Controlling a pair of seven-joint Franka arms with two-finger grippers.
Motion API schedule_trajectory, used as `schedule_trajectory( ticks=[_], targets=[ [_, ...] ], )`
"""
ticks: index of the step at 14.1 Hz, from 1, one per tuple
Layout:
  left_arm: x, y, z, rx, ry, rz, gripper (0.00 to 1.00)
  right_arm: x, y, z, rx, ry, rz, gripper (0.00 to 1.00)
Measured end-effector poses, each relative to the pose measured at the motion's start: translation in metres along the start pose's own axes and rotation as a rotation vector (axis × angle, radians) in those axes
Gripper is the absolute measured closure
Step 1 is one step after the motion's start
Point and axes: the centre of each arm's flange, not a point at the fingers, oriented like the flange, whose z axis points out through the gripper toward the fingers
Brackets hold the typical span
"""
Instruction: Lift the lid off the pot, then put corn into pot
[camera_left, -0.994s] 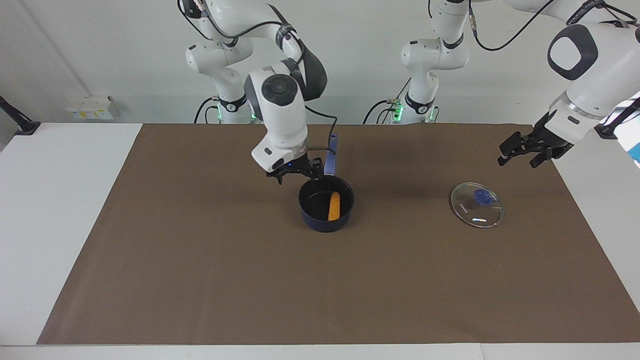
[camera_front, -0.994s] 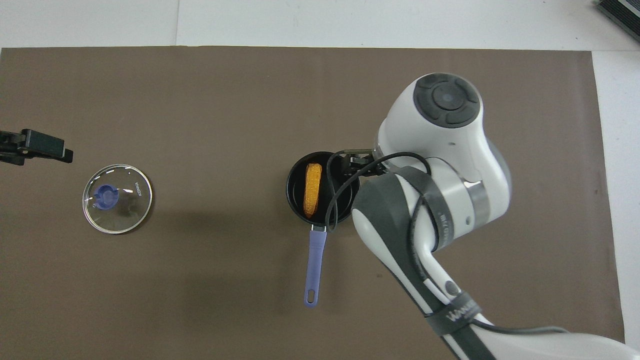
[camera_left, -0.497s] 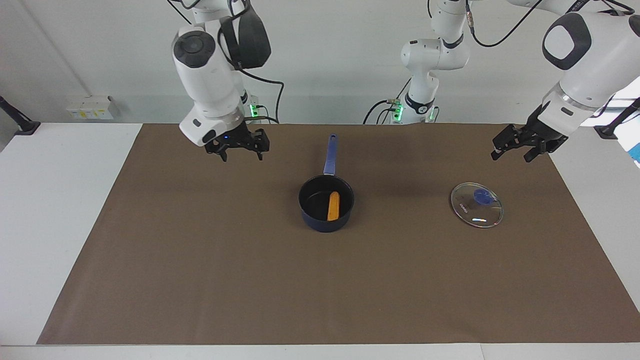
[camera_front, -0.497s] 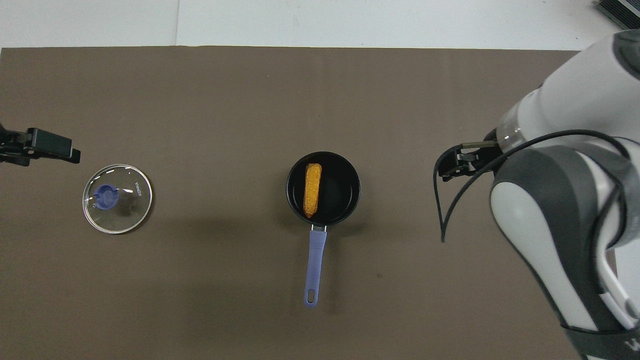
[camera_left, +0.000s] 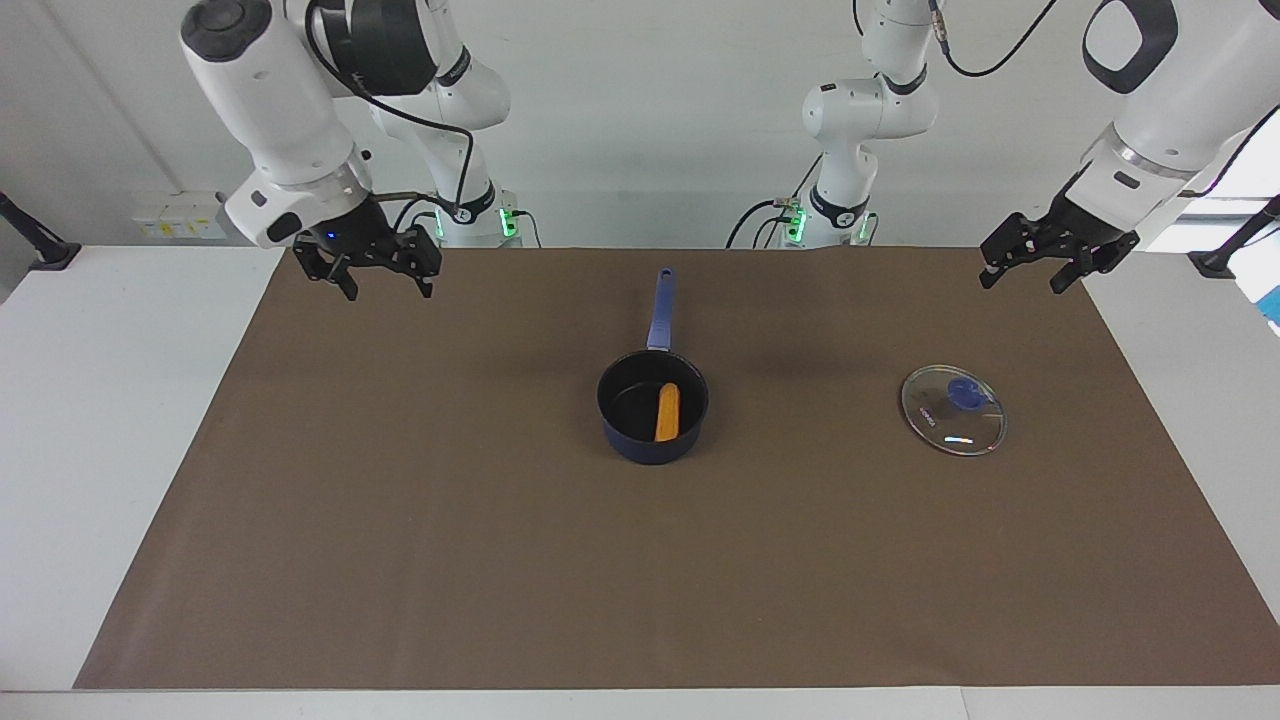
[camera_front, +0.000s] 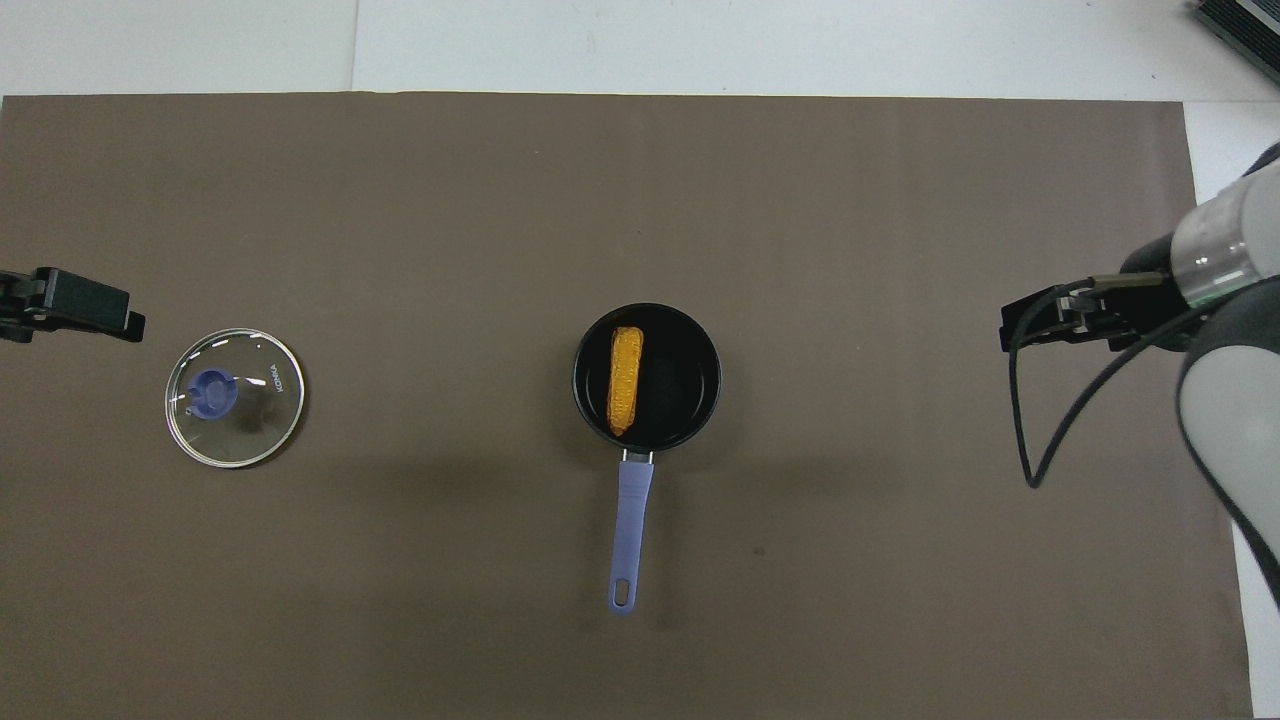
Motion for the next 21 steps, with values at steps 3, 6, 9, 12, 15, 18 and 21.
schedule_trajectory(
  ticks=[3, 6, 9, 12, 15, 18, 21],
  targets=[
    [-0.006, -0.003, -0.002, 0.015, -0.024, 0.000, 0.00, -0.018, 0.008, -0.033, 0.004, 0.015, 0.010, 0.00],
    [-0.008, 0.001, -0.001, 0.018, -0.039, 0.013, 0.00, -0.028, 0.008, -0.046, 0.007, 0.020, 0.008, 0.00],
    [-0.008, 0.010, -0.001, 0.019, -0.048, 0.028, 0.00, -0.028, 0.010, -0.037, 0.005, -0.001, 0.013, 0.00],
    [-0.009, 0.011, -0.004, 0.021, -0.051, 0.035, 0.00, -0.028, 0.018, -0.039, -0.042, 0.000, -0.023, 0.00],
    [-0.012, 0.011, -0.012, 0.024, -0.050, 0.046, 0.00, -0.029, 0.022, -0.039, -0.065, -0.001, -0.036, 0.00],
    [-0.012, 0.014, -0.015, 0.025, -0.045, 0.053, 0.00, -0.029, 0.022, -0.039, -0.065, -0.001, -0.037, 0.00],
    [-0.012, 0.015, -0.014, 0.025, -0.046, 0.056, 0.00, -0.029, 0.022, -0.039, -0.065, -0.001, -0.037, 0.00]
  ],
)
